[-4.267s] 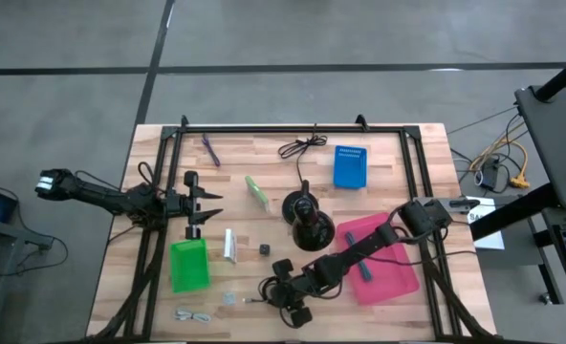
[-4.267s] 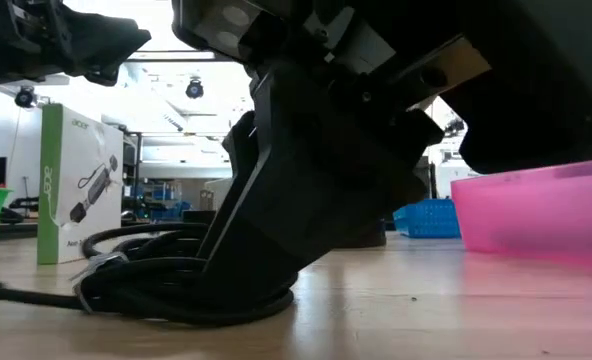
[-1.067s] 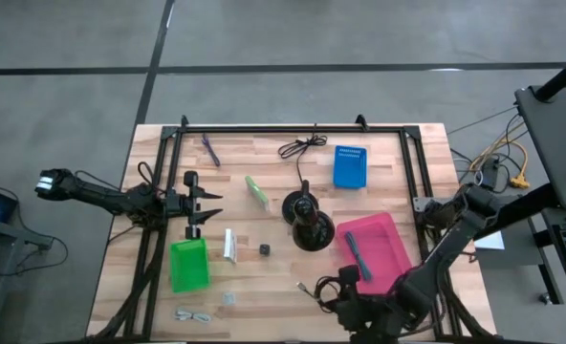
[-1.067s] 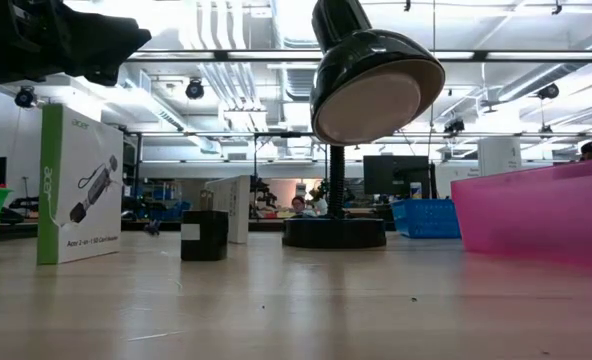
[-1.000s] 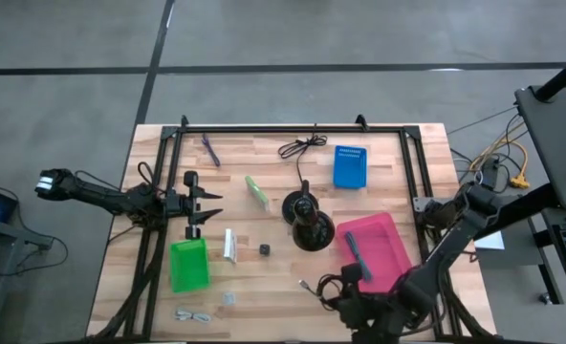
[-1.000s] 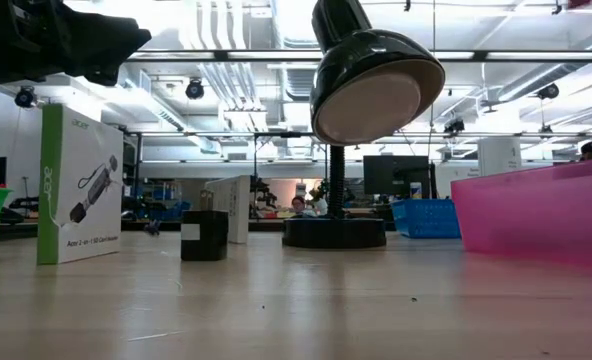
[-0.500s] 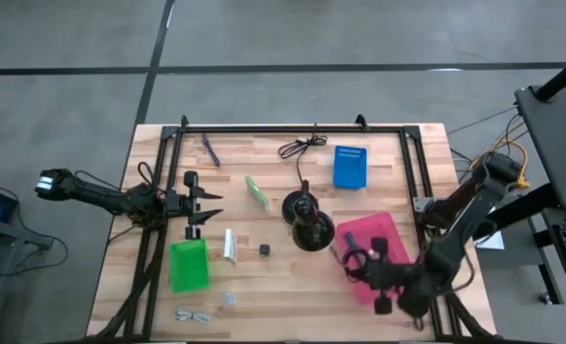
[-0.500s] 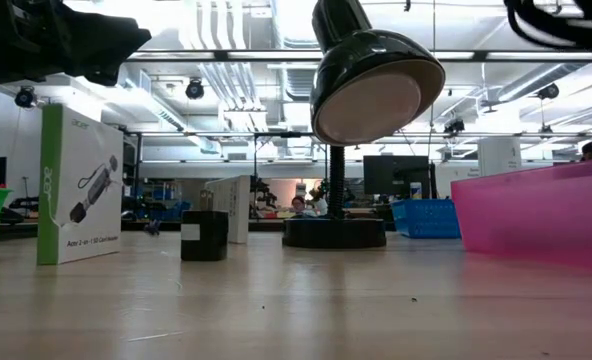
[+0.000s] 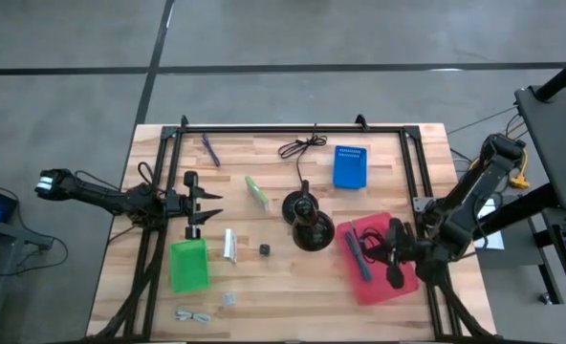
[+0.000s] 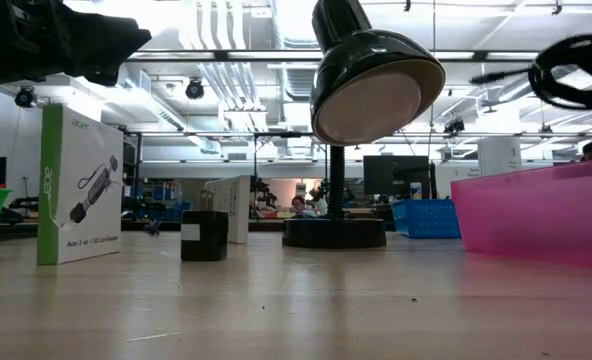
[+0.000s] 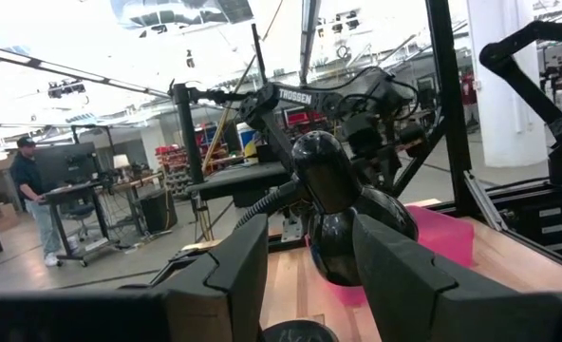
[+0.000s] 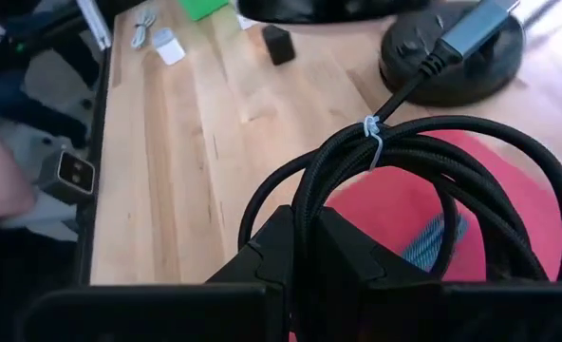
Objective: Pick and place items into bin
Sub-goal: Put the black charger cable into the red bin
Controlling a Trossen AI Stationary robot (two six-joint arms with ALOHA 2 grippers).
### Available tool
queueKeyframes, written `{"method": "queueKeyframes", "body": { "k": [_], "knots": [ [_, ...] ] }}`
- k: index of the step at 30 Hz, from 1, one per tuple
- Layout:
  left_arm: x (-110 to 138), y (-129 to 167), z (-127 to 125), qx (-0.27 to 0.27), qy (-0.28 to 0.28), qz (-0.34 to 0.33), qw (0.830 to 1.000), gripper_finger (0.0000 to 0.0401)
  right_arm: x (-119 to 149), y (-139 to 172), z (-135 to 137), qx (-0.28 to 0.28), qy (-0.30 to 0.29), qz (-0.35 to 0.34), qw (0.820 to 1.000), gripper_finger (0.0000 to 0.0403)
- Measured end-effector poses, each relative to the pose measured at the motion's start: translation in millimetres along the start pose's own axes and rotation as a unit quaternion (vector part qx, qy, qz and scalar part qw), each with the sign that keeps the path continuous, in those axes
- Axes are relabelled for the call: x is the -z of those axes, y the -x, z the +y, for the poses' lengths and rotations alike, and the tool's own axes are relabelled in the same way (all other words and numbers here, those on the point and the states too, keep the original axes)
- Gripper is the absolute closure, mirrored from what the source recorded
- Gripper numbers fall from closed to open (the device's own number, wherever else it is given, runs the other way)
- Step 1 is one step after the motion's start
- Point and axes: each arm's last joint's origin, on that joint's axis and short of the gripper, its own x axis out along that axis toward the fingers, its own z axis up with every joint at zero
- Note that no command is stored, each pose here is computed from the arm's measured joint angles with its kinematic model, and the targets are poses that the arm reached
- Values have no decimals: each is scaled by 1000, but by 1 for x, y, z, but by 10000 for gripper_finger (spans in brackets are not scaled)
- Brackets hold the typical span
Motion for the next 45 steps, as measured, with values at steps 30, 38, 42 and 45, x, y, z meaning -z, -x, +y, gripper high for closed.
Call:
{"method": "queueKeyframes", "body": {
  "k": [30, 38, 42, 45],
  "knots": [
    [0, 0, 0, -1, 0, -1, 1000, 260, 30, -36, -15, 158, -223, 63, 960, 379],
    [0, 0, 0, 0, 0, -1, 1000, 260, 25, -41, -20, 176, -257, 83, 947, 379],
    [0, 0, 0, 0, 0, -1, 1000, 260, 24, -43, -23, 192, -271, 104, 937, 379],
    [0, 0, 0, 0, 0, -1, 1000, 260, 24, -43, -25, 198, -270, 104, 936, 379]
  ]
}}
